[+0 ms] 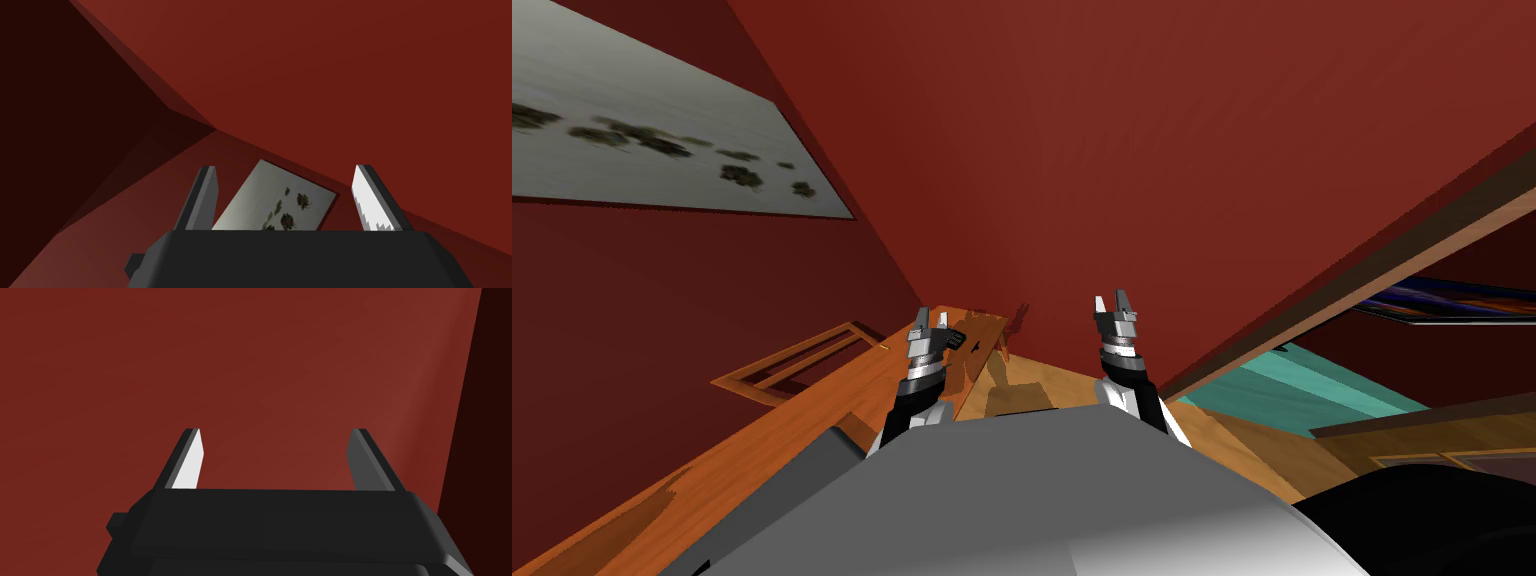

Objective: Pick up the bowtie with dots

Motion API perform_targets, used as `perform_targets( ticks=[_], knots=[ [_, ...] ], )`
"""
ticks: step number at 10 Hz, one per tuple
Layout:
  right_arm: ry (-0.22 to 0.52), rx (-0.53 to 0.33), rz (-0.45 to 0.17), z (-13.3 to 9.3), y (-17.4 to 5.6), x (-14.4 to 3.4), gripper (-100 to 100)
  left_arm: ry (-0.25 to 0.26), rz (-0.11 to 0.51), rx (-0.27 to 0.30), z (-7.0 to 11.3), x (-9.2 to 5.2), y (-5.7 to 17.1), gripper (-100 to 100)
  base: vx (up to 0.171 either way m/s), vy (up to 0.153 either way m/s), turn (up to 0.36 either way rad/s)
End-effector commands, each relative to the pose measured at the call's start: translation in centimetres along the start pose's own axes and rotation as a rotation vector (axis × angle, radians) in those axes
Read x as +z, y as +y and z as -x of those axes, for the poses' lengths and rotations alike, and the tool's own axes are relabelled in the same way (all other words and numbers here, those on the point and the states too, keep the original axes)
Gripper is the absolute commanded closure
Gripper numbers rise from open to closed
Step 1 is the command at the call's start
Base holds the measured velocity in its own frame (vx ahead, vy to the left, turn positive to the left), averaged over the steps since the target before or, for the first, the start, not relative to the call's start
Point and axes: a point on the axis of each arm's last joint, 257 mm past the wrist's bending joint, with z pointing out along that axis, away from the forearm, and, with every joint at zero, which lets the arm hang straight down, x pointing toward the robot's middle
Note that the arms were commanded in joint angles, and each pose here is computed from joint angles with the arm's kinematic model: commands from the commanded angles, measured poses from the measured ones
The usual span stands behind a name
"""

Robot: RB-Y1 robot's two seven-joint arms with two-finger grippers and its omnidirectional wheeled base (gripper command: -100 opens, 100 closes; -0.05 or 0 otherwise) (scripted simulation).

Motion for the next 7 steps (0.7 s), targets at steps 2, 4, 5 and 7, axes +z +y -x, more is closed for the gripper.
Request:
perform_targets(
  ticks=[2, 4, 5, 7],
  knots=[
    [0.000, 0.000, 0.000, 0.0, 0.0, 0.0, 0, 0.051, 0.027, 0.008, -0.4, -0.2, 1.1, -100, 0.013, -0.007, 0.018],
    [0.000, 0.000, 0.000, 0.0, 0.0, 0.0, 0, 0.082, 0.065, 0.005, -0.3, -0.4, 2.7, -100, 0.028, -0.012, 0.031],
    [0.000, 0.000, 0.000, 0.0, 0.0, 0.0, 0, 0.091, 0.088, -0.001, -0.2, -0.5, 3.7, -100, 0.036, -0.016, 0.043],
    [0.000, 0.000, 0.000, 0.0, 0.0, 0.0, 0, 0.093, 0.173, -0.031, 0.7, -1.0, 7.3, -100, 0.063, -0.023, 0.069]
  ],
)
